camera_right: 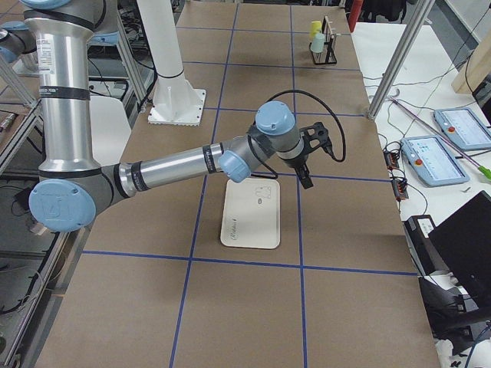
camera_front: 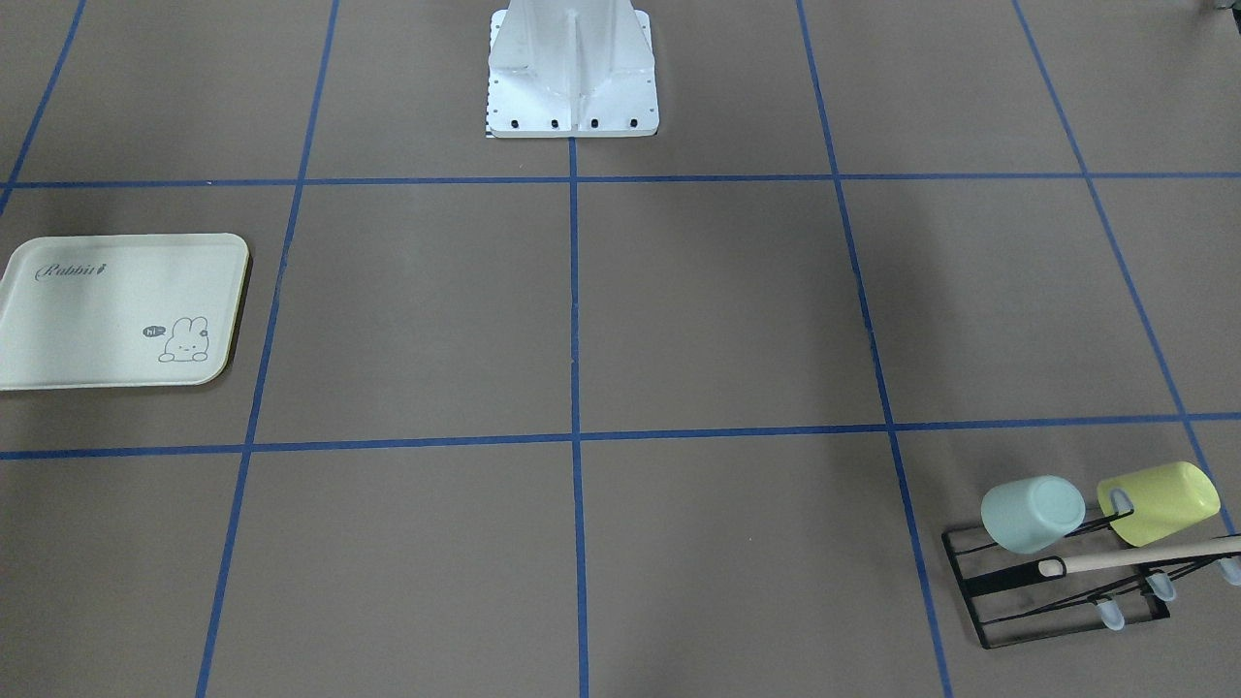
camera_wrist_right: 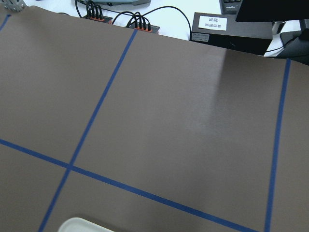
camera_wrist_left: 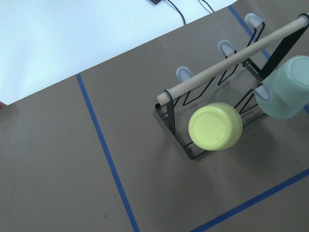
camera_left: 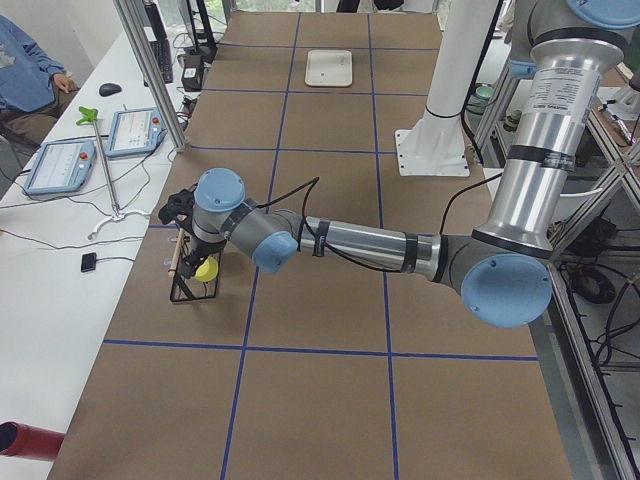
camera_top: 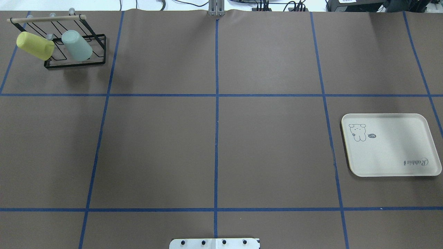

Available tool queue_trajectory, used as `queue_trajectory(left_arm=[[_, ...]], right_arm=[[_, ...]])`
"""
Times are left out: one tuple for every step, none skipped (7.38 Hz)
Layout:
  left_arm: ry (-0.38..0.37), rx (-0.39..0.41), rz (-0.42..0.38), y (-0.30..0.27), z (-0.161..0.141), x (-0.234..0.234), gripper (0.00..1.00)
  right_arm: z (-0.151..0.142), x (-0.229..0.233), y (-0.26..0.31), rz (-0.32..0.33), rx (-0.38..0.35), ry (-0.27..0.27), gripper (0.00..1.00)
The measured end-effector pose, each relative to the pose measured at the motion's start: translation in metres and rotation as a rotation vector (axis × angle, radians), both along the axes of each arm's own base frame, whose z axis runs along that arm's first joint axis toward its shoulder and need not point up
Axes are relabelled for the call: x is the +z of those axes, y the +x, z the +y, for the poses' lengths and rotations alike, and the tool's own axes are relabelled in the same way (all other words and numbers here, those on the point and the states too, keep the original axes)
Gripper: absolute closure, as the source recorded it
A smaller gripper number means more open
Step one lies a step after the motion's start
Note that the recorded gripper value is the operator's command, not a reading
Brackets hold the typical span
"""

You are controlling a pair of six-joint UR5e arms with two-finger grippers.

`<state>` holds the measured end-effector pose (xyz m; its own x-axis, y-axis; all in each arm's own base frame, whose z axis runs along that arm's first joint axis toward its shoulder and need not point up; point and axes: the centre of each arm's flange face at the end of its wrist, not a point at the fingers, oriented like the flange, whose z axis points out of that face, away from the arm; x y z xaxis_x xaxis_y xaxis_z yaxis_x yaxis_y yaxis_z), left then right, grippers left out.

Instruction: Left arm grabs green cup and hands to right arm on tray

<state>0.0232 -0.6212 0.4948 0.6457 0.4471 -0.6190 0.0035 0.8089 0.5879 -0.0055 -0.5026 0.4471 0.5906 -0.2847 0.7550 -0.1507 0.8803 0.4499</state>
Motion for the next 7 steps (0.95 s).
queue_trajectory(left_arm=[[-0.015,0.022,0.050,0.051,-0.014,-0.031,0.00],[-0.049,0.036,0.093,0.095,-0.021,-0.057,0.00],[-0.077,0.038,0.112,0.122,-0.024,-0.071,0.00],[-0.093,0.022,0.105,0.138,-0.029,-0.074,0.00],[-0.106,-0.007,0.084,0.153,-0.039,-0.074,0.00],[-0.113,-0.029,0.059,0.170,-0.047,-0.073,0.00],[-0.118,-0.045,0.031,0.186,-0.052,-0.067,0.00]], right_arm=[[-0.005,-0.016,-0.023,-0.024,-0.004,-0.022,0.00],[-0.011,-0.029,-0.048,-0.033,-0.002,-0.041,0.00],[-0.015,-0.040,-0.072,-0.034,0.006,-0.055,0.00],[-0.018,-0.048,-0.090,-0.035,0.010,-0.062,0.00],[-0.019,-0.052,-0.099,-0.036,0.011,-0.064,0.00],[-0.019,-0.054,-0.102,-0.036,0.012,-0.064,0.00],[-0.019,-0.054,-0.103,-0.036,0.011,-0.065,0.00]])
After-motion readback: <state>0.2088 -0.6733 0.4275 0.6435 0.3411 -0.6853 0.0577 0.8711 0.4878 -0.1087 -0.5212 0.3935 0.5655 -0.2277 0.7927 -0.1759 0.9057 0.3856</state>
